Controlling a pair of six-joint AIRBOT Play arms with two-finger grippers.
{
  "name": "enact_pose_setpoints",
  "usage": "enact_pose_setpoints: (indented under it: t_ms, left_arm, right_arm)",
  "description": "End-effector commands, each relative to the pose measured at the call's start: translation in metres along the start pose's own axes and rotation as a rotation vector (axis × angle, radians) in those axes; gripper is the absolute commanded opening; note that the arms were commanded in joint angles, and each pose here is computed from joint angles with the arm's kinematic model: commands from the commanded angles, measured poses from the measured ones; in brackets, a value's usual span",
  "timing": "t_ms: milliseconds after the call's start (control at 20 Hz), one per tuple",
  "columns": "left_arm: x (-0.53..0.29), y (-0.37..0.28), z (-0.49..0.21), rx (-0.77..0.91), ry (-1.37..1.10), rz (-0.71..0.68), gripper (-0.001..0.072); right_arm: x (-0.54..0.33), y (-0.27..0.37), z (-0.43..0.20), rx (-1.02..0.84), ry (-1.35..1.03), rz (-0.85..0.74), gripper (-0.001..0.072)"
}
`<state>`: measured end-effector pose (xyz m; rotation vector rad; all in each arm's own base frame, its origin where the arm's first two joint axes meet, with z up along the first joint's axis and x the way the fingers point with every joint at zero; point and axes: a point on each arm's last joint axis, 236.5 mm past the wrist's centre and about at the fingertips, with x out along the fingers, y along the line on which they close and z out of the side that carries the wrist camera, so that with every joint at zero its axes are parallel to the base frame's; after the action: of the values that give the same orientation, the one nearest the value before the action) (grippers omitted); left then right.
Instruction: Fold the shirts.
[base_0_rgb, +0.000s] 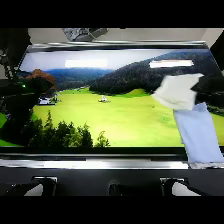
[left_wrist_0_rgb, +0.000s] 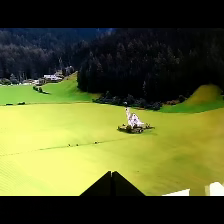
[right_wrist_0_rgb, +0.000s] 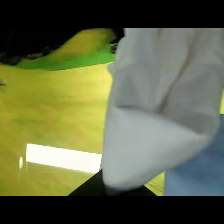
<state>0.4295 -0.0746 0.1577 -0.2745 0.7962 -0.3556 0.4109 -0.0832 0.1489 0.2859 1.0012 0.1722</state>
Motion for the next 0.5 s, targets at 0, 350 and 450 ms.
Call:
enact_pose_setpoints:
  t_ms: [0, 350, 450]
  left_arm:
    - [0.0, 0.0, 0.0, 0.001, 0.001, 0.0, 0.0029]
    - [0.0, 0.0, 0.0, 0.001, 0.0, 0.0, 0.0029]
    - [0.0, 0.0, 0.0, 0.001, 0.0, 0.0, 0.0029]
  right_arm:
    - [-0.048, -0.069, -0.011, 0.181, -0.067, -0.123, 0.0044]
    - [-0.089, -0.104, -0.045, 0.397, -0.078, -0.073, 0.0044]
    - [-0.101, -0.097, -0.059, 0.426, -0.055, -0.037, 0.0045]
